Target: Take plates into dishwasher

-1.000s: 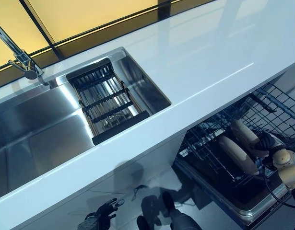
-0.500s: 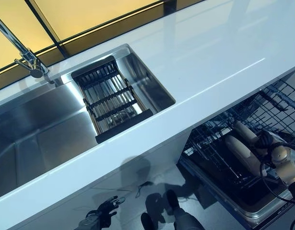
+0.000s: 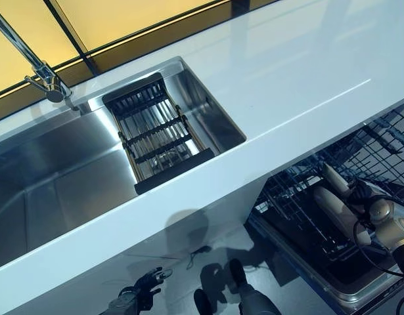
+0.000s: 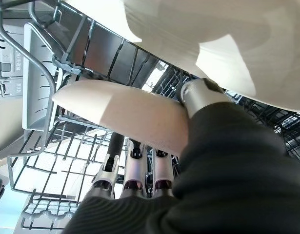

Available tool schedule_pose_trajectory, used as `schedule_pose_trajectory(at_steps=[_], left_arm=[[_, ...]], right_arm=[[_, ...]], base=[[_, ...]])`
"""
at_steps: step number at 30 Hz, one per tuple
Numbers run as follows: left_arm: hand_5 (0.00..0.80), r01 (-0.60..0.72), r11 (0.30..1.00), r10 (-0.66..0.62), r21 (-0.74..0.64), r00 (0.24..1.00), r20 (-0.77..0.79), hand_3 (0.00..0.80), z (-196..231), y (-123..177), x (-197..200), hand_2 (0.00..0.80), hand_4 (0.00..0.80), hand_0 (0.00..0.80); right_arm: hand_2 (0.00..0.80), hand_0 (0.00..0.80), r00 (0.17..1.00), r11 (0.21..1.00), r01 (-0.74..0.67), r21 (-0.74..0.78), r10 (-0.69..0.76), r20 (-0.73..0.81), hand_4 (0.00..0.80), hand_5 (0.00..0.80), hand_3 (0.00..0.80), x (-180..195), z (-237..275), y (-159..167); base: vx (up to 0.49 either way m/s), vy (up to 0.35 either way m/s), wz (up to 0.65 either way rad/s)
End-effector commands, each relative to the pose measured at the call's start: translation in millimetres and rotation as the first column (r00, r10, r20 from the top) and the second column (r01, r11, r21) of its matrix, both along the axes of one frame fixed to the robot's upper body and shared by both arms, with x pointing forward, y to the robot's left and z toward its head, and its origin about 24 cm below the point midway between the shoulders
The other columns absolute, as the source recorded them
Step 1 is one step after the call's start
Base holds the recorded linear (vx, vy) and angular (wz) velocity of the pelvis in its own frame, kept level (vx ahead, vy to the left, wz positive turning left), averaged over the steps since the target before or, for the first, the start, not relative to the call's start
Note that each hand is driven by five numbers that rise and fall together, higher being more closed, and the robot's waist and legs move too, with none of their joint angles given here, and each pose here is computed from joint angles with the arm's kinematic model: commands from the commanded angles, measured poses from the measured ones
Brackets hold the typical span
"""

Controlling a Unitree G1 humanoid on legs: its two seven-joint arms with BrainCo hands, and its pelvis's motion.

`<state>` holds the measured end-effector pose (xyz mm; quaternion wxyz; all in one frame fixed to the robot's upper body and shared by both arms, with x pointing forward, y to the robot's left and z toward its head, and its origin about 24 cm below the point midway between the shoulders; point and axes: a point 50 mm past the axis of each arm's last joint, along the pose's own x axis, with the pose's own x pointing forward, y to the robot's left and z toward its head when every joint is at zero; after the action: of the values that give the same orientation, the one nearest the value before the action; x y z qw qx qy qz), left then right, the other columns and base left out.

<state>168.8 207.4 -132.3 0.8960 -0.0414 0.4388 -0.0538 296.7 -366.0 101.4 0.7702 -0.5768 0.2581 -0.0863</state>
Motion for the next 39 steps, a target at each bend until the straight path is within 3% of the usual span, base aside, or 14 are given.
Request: schedule_pose_trajectory(at_steps=[1,16,25,30,39], left_arm=[[0.000,0.018,1.000,-0.018,0.017,0.999,0.042,0.000,6.5,5.2,11.3,0.000,0.000,0.000],[0.000,-0.017,0.999,0.016,0.043,0.999,0.030,0.000,5.9,15.0,7.4,0.000,0.000,0.000],[0.000,-0.034,0.997,0.034,0.071,0.999,-0.003,0.000,4.9,25.7,0.6,0.000,0.000,0.000],[0.000,-0.040,0.997,0.044,0.071,0.997,-0.056,0.000,0.4,29.4,-8.1,0.000,0.000,0.000],[0.000,-0.062,0.994,0.070,0.084,0.993,-0.098,0.000,-5.1,30.0,-17.5,0.000,0.000,0.000]], right_arm=[[0.000,0.000,0.995,0.995,0.095,-0.024,-0.095,0.017,0.000,0.000,0.000,-2.1,7.6,-15.4],[0.000,0.000,0.986,0.987,0.158,-0.014,-0.157,0.052,0.000,0.000,0.000,-14.2,44.7,-39.8],[0.000,0.000,0.958,0.975,0.223,-0.010,-0.218,0.184,0.000,0.000,0.000,-25.8,127.5,-71.8],[0.000,0.000,0.941,0.965,0.250,0.075,-0.260,0.216,0.000,0.000,0.000,-32.2,154.4,-84.0],[0.000,0.000,0.911,0.921,0.316,0.228,-0.362,0.199,0.000,0.000,0.000,-44.2,141.2,-99.7]], base=[[0.000,0.000,0.00],[0.000,0.000,0.00],[0.008,0.009,-0.02],[0.018,0.017,-0.02],[0.018,0.044,-0.03]])
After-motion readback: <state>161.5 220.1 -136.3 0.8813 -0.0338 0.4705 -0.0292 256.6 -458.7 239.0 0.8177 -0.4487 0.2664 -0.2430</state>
